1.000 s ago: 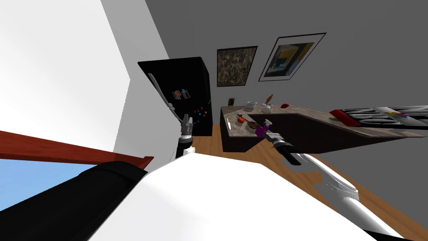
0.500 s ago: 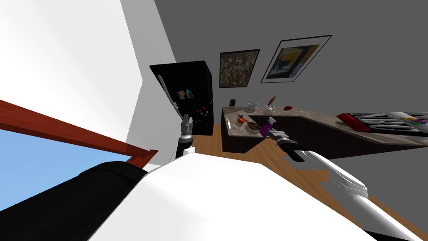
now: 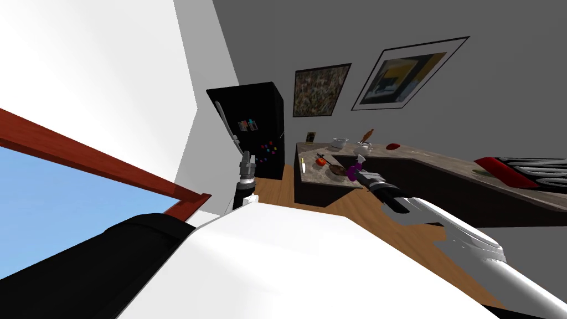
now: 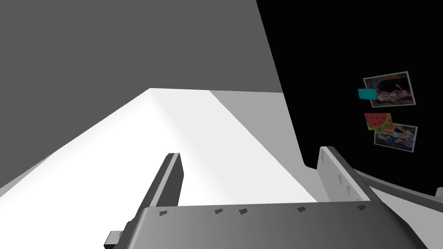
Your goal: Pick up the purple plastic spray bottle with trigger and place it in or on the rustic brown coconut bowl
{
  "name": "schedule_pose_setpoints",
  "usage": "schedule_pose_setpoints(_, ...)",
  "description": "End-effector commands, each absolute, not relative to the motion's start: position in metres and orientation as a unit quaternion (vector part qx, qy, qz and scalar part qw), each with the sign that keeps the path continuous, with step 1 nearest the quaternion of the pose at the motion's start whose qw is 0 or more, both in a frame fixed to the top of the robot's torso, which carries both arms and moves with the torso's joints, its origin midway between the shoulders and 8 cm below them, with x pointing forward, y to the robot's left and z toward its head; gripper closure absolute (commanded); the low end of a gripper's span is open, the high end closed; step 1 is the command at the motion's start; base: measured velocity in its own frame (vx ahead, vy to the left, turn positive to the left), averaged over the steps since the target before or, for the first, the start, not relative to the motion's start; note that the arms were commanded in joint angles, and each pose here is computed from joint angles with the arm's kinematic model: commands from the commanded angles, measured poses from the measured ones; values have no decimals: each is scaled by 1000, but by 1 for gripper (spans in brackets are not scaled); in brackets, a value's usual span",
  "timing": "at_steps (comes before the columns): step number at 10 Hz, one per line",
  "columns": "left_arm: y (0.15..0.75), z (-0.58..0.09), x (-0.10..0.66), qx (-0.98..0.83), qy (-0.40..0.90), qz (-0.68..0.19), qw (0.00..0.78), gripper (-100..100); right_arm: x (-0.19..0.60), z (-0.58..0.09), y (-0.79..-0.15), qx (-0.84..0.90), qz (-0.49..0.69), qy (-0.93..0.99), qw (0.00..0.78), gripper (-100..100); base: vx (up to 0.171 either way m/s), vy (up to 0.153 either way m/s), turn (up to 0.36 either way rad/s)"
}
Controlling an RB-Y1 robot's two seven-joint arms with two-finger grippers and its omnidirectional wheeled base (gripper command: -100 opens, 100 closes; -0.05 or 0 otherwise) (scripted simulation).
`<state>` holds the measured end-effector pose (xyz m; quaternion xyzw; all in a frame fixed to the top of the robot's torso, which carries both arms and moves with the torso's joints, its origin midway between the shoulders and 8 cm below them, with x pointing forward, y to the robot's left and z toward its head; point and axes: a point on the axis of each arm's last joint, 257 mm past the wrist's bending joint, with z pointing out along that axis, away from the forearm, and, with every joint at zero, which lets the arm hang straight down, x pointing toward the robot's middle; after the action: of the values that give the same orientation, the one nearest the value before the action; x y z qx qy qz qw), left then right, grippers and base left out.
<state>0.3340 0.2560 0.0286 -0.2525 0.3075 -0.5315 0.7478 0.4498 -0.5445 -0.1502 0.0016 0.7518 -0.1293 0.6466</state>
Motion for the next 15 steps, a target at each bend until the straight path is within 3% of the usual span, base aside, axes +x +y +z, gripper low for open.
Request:
schedule_pose_setpoints(1, 256, 29, 334, -252, 308, -532, 748, 0, 451, -150, -546, 11, -117, 757, 643, 100, 40, -98, 158)
schedule_pose_setpoints(13, 256, 29, 334, -253, 308, -531, 748, 0, 453, -151, -560, 57, -69, 782, 617, 100, 39, -79, 118)
schedule_pose_setpoints(14, 256, 29, 334, -253, 308, -532, 748, 0, 453, -151, -560, 58, -69, 782, 617, -100, 3, -6, 0)
schedule_pose_setpoints(15, 256, 29, 334, -253, 308, -532, 748, 0, 453, -151, -560, 58, -69, 782, 617, -100, 0, 0, 0)
